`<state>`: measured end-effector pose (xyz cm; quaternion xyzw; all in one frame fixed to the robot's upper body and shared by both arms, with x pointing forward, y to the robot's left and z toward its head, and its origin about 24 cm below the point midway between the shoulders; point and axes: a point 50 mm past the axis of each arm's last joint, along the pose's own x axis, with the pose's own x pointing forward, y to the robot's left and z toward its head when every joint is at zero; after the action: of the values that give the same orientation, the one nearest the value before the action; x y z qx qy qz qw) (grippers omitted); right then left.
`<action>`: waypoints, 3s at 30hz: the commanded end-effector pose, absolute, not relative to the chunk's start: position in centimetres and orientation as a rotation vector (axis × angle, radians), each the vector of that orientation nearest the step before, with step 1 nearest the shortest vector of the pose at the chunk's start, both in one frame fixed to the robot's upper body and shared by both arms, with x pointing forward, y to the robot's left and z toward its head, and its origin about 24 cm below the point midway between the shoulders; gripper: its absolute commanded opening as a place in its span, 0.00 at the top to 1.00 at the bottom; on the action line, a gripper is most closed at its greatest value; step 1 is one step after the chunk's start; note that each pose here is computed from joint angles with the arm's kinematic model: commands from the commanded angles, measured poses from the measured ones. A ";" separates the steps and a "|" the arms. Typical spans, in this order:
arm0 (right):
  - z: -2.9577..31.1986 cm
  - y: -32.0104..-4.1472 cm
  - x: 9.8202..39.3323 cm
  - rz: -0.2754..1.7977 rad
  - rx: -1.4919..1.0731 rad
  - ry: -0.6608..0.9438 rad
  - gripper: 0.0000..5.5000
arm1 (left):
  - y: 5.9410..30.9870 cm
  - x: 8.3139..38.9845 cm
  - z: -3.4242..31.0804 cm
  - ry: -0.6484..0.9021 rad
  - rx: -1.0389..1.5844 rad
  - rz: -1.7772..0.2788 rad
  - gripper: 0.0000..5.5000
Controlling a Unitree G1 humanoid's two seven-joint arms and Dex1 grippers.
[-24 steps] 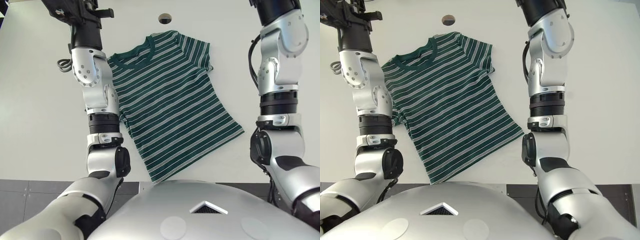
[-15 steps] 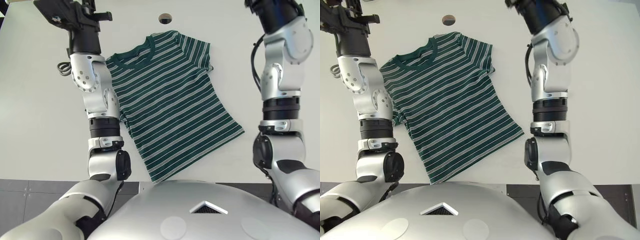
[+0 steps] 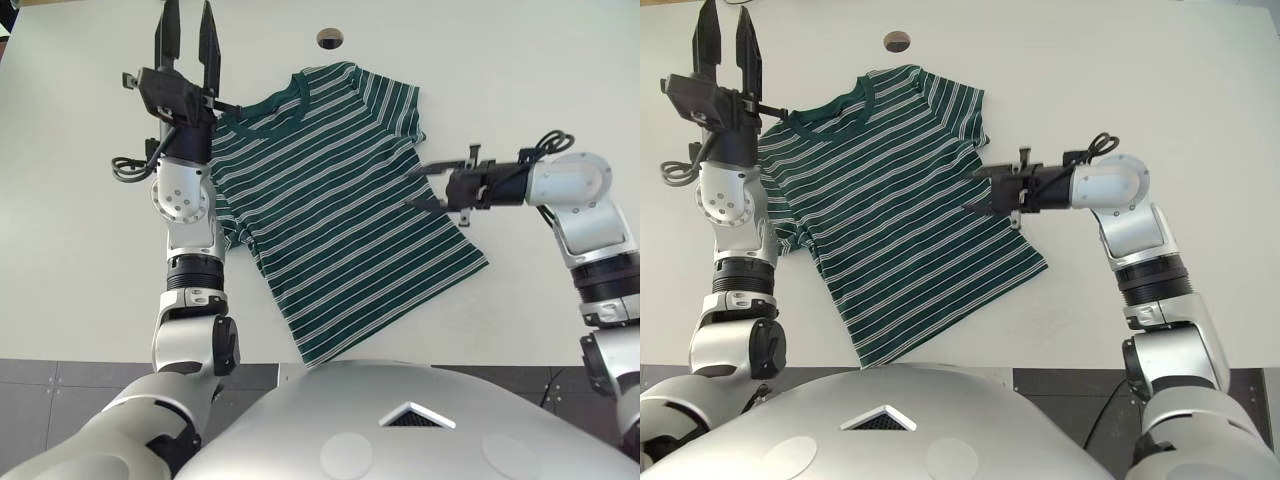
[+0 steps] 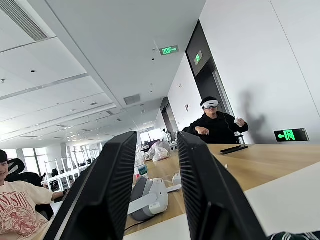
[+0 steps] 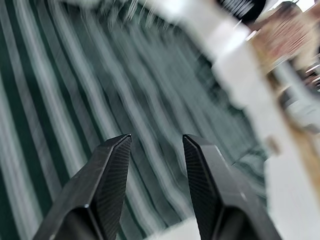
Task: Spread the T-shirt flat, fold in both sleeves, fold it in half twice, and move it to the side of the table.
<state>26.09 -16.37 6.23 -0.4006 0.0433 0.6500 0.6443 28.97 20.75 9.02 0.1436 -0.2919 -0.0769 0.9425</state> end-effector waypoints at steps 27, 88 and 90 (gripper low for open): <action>13.8 -11.9 30.5 1.657 -0.623 -0.081 0.65 | 21.2 28.3 9.7 -0.605 0.314 -0.178 0.73; 12.1 -10.6 30.0 1.529 -0.183 0.021 0.64 | 21.9 26.3 -0.8 0.570 -0.360 -0.248 0.57; 12.1 -10.7 30.1 1.518 -0.186 0.019 0.64 | 21.9 26.4 -1.3 0.585 -0.370 -0.252 0.57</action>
<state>29.99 -10.45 12.09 -0.0781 0.0086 0.6931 0.7166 27.45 21.78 0.97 -0.1731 0.2334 -0.1382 0.9468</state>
